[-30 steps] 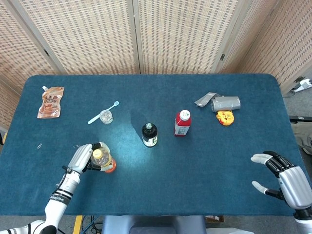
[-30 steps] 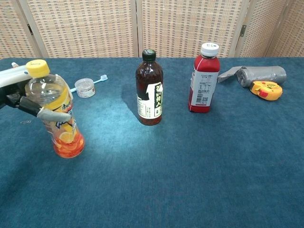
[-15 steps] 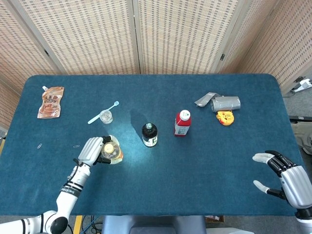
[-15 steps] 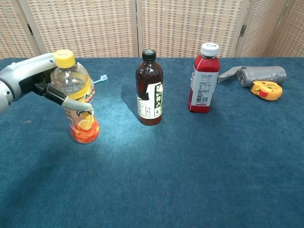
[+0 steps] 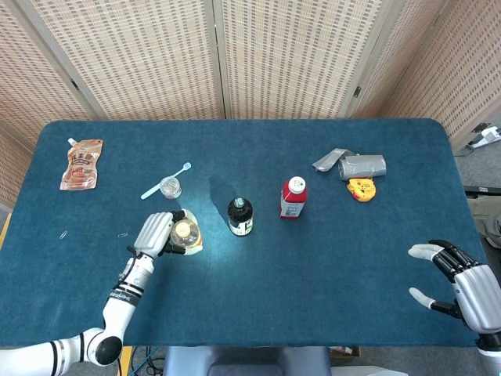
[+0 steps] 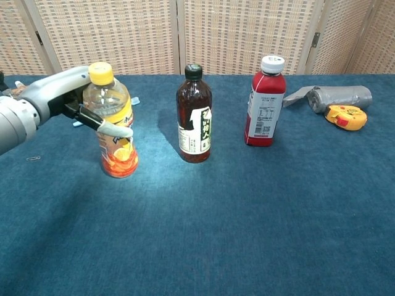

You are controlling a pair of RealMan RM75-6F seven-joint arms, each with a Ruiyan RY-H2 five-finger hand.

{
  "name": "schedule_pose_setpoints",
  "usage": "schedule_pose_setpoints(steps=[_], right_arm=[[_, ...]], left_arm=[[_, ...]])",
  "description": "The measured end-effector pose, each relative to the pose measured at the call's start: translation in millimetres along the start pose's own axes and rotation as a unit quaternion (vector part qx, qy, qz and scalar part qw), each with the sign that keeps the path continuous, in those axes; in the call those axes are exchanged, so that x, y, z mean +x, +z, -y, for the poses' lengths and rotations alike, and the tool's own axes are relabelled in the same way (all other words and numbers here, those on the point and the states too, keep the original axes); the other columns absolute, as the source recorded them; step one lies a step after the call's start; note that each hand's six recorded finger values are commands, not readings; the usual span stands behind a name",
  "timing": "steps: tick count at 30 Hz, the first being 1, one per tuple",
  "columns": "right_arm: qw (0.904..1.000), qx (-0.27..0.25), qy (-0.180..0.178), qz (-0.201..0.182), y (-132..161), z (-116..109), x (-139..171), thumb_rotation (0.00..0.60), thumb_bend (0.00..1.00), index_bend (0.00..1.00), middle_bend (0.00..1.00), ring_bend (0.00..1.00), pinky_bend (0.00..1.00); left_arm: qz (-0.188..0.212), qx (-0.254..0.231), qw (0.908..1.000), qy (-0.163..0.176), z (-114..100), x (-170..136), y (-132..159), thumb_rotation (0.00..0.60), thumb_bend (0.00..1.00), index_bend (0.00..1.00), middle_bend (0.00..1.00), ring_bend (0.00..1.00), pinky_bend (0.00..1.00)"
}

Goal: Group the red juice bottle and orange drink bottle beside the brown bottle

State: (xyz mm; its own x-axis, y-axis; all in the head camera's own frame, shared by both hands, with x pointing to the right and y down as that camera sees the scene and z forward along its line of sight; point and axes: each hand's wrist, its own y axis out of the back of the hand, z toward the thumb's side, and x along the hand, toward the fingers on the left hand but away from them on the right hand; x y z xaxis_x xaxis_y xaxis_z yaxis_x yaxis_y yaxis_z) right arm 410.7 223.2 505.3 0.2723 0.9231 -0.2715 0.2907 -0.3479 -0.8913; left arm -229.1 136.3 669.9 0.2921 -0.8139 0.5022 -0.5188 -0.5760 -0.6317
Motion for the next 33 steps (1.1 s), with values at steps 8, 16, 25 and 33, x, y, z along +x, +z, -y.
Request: schedule_pose_setpoints(steps=[8, 16, 25, 33], right_arm=[[1.0000, 0.000, 0.000, -0.001, 0.6, 0.4, 0.2, 0.600, 0.10, 0.36, 0.35, 0.23, 0.41], [1.0000, 0.000, 0.001, 0.000, 0.5, 0.9, 0.1, 0.600, 0.10, 0.36, 0.35, 0.23, 0.41], [1.0000, 0.001, 0.002, -0.001, 0.6, 1.5, -0.2, 0.600, 0.10, 0.36, 0.35, 0.23, 0.41], [1.0000, 0.003, 0.004, 0.000, 0.4, 3.1, -0.9, 0.600, 0.10, 0.36, 0.35, 0.23, 0.41]], left_arm=[[-0.008, 0.013, 0.9997, -0.016, 6.3, 2.3, -3.6, 0.600, 0.05, 0.51, 0.60, 0.42, 0.45], [-0.023, 0.013, 0.9993, -0.028, 6.0, 2.5, -8.5, 0.600, 0.05, 0.10, 0.20, 0.30, 0.45], [-0.047, 0.004, 0.9986, -0.024, -4.3, 2.9, -12.2, 0.600, 0.05, 0.00, 0.09, 0.25, 0.45], [-0.070, 0.007, 0.9969, -0.036, -15.9, -5.2, -15.6, 0.600, 0.05, 0.00, 0.09, 0.19, 0.42]])
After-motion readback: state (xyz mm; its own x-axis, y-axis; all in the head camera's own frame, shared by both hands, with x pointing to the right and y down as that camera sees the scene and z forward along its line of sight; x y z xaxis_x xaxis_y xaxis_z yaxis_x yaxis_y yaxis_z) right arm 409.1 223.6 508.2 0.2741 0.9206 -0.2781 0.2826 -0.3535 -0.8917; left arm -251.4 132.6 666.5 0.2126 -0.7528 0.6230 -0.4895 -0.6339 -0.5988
